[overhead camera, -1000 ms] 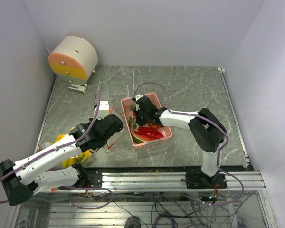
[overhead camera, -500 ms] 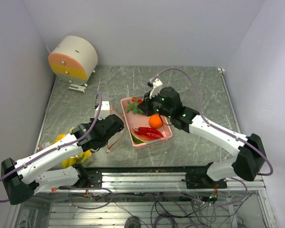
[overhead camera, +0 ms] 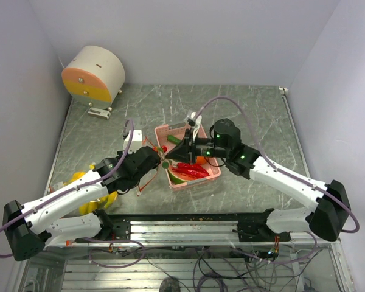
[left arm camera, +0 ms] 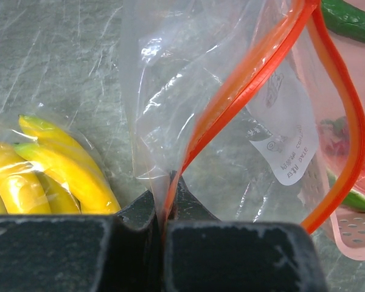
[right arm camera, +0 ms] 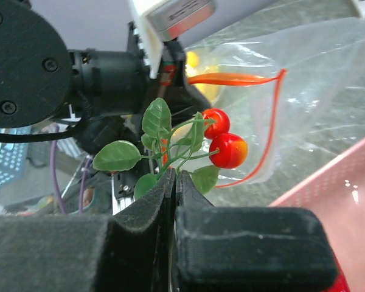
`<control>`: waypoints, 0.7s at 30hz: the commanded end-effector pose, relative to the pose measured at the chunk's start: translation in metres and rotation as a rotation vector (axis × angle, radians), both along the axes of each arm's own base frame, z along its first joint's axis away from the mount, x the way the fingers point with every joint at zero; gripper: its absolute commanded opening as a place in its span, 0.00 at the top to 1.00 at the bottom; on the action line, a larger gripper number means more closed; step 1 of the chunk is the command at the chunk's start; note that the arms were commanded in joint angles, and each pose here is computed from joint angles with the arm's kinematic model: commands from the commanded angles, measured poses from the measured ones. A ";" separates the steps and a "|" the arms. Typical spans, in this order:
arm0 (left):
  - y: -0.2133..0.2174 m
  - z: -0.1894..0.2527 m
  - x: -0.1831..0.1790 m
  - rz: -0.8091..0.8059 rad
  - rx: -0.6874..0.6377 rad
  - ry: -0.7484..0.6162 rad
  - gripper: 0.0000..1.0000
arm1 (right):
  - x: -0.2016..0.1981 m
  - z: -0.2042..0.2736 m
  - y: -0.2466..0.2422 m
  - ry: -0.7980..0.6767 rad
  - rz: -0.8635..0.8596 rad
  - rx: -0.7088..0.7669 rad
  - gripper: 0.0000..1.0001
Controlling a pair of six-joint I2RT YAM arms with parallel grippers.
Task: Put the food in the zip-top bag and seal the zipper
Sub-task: Place the fake fruit in the zipper food storage bag.
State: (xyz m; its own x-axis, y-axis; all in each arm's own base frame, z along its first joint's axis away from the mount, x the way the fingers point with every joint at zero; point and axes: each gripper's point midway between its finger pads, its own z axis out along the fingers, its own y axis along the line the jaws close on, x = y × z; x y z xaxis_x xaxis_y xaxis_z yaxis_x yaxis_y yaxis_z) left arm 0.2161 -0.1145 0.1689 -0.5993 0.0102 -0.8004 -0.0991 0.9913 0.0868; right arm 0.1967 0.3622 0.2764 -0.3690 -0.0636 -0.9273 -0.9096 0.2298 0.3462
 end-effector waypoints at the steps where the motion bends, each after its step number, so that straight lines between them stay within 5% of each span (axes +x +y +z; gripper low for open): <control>1: -0.006 0.004 0.003 -0.015 -0.030 -0.016 0.93 | -0.021 -0.009 0.018 0.017 0.133 0.019 1.00; 16: -0.004 0.013 -0.001 -0.027 -0.055 -0.023 0.93 | 0.046 -0.058 0.057 0.131 -0.162 -0.089 1.00; 21: -0.002 0.012 -0.002 -0.026 -0.046 -0.020 0.93 | 0.047 -0.047 0.061 0.106 -0.164 -0.074 0.73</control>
State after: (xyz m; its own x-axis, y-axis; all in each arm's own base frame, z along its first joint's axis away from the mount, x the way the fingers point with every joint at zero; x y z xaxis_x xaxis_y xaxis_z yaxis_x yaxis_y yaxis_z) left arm 0.2139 -0.1159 0.1748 -0.5919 -0.0045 -0.8060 -0.0812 0.9952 0.0541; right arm 0.2347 0.4165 0.2015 -0.5203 -0.1196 -0.8456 -0.8076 0.3908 0.4417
